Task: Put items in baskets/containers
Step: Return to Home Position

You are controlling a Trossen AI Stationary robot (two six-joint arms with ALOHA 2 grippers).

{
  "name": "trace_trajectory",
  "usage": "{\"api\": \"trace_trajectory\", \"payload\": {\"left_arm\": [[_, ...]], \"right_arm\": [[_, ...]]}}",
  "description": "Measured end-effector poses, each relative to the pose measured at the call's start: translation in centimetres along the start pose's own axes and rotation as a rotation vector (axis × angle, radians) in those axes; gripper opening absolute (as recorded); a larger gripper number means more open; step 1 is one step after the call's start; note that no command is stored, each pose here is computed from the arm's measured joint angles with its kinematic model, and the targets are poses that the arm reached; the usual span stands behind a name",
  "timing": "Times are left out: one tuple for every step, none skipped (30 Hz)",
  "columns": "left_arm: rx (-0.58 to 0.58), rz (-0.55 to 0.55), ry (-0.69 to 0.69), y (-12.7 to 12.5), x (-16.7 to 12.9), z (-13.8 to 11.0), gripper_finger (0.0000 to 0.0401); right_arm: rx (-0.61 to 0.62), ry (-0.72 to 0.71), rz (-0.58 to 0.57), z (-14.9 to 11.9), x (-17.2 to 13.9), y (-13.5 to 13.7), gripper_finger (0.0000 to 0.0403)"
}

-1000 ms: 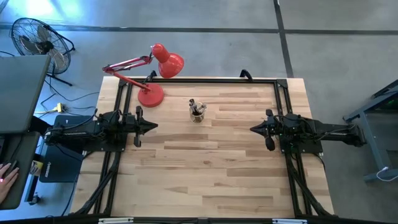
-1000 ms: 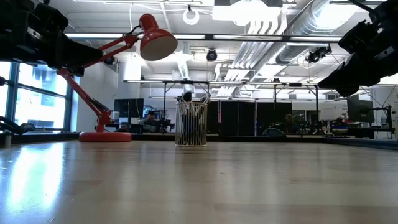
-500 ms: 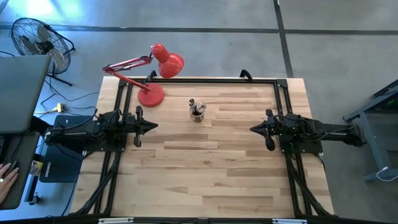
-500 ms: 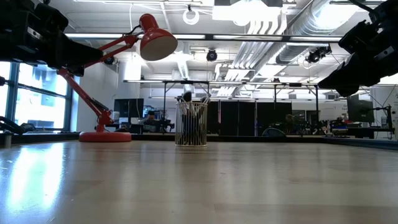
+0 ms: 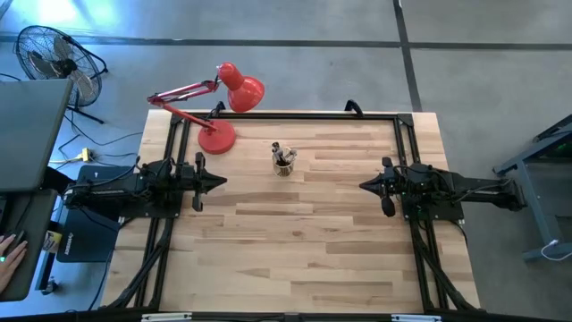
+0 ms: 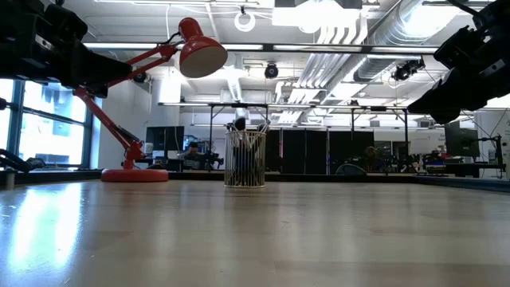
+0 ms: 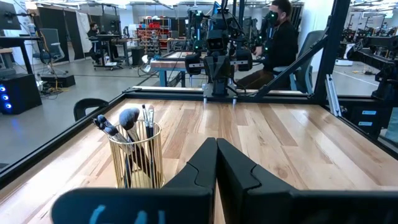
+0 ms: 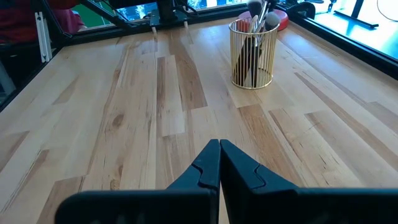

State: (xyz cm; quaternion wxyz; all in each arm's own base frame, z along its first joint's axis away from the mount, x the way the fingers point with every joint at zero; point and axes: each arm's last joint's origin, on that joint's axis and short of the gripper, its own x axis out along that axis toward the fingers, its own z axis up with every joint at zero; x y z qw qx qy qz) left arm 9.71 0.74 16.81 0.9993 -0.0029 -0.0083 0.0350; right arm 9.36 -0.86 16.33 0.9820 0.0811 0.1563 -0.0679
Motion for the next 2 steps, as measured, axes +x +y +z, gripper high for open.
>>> {"api": "trace_trajectory", "payload": {"left_arm": [[0.000,0.000,0.000,0.00,0.00,0.00,0.0000],[0.000,0.000,0.000,0.00,0.00,0.00,0.0000]], "right_arm": [[0.000,0.000,0.000,0.00,0.00,0.00,0.0000],[0.000,0.000,0.000,0.00,0.00,0.00,0.0000]]}}
